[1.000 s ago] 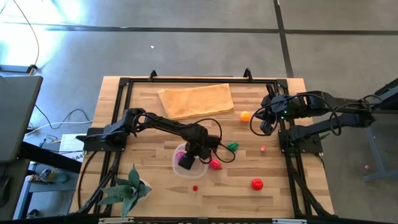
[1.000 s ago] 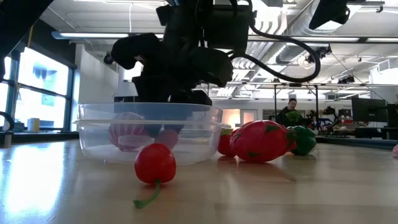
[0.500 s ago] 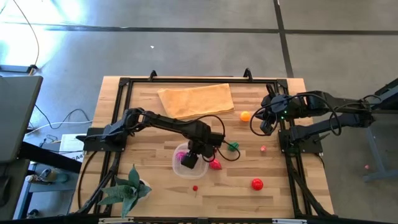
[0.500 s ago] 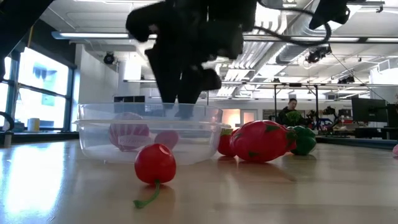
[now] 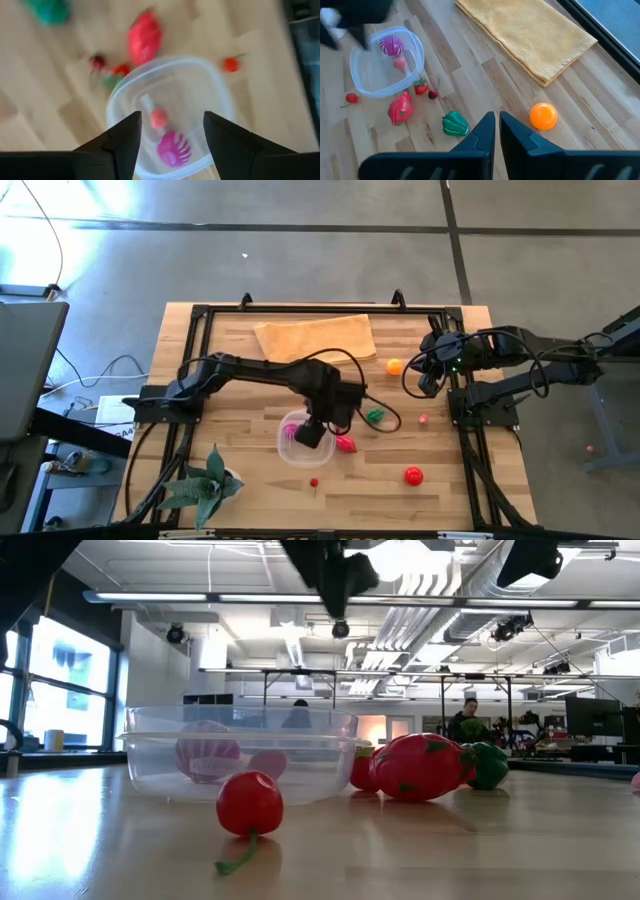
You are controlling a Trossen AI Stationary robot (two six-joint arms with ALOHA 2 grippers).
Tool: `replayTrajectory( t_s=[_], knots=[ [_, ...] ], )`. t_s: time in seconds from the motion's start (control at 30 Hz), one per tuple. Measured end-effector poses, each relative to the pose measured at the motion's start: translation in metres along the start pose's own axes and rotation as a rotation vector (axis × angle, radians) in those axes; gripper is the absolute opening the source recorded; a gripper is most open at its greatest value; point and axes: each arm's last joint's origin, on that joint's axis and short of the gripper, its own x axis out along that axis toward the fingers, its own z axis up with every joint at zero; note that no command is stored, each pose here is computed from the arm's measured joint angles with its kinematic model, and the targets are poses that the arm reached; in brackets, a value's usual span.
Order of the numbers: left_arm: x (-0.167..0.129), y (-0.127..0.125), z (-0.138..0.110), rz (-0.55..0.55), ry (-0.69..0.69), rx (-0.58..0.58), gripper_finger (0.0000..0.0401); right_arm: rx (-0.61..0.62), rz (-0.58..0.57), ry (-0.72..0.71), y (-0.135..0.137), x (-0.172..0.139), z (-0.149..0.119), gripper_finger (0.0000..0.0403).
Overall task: Pick and placing Produce into tupperware
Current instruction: Put the bottom red cherry into the transparent bin
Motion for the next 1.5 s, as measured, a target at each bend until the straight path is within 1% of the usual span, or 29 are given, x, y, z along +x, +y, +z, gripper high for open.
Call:
replayTrajectory(
  t_s=[0.1,0.23,0.3,0.43,0.5,0.6,0.83,0.9,0.97,1.1,1.2,1.5],
  knots=[
    [-0.009,-0.020,0.009,-0.047,-0.061,0.158,0.0205,0.000,0.000,0.000,0.000,0.000,0.000,0.0018],
    [-0.006,-0.057,0.020,-0.054,-0.102,0.474,0.0205,0.000,0.000,0.000,0.000,0.000,0.000,0.0018],
    [-0.002,-0.077,0.025,-0.022,-0.104,0.640,0.0205,0.000,0.000,0.000,0.000,0.000,0.000,0.0018],
    [0.012,-0.110,0.032,0.116,-0.052,0.943,0.0205,0.000,0.000,0.000,0.000,0.000,0.000,0.0018],
    [0.018,-0.118,0.032,0.154,-0.020,1.038,0.0205,0.000,0.000,0.000,0.000,0.000,0.000,0.0018],
    [0.032,-0.128,0.031,0.138,0.010,1.124,0.0205,0.000,0.000,0.000,0.000,0.000,0.000,0.0018],
    [0.076,-0.136,0.017,0.052,0.122,1.198,0.0205,0.000,0.000,0.000,0.000,0.000,0.000,0.0018],
    [0.086,-0.137,0.017,0.053,0.112,1.211,0.0205,0.000,0.000,0.000,0.000,0.000,0.000,0.0018],
    [0.093,-0.135,0.020,0.073,0.075,1.208,0.0205,0.000,0.000,0.000,0.000,0.000,0.000,0.0018],
    [0.102,-0.132,0.025,0.100,0.019,1.132,0.0205,0.000,0.000,0.000,0.000,0.000,0.000,0.0018],
    [0.115,-0.127,0.023,0.069,0.069,1.066,0.0205,0.000,0.000,0.000,0.000,0.000,0.000,0.0018],
    [0.144,-0.120,0.021,0.028,0.136,1.026,0.0205,0.000,0.000,-0.001,0.000,0.000,0.000,0.0018]
  ],
)
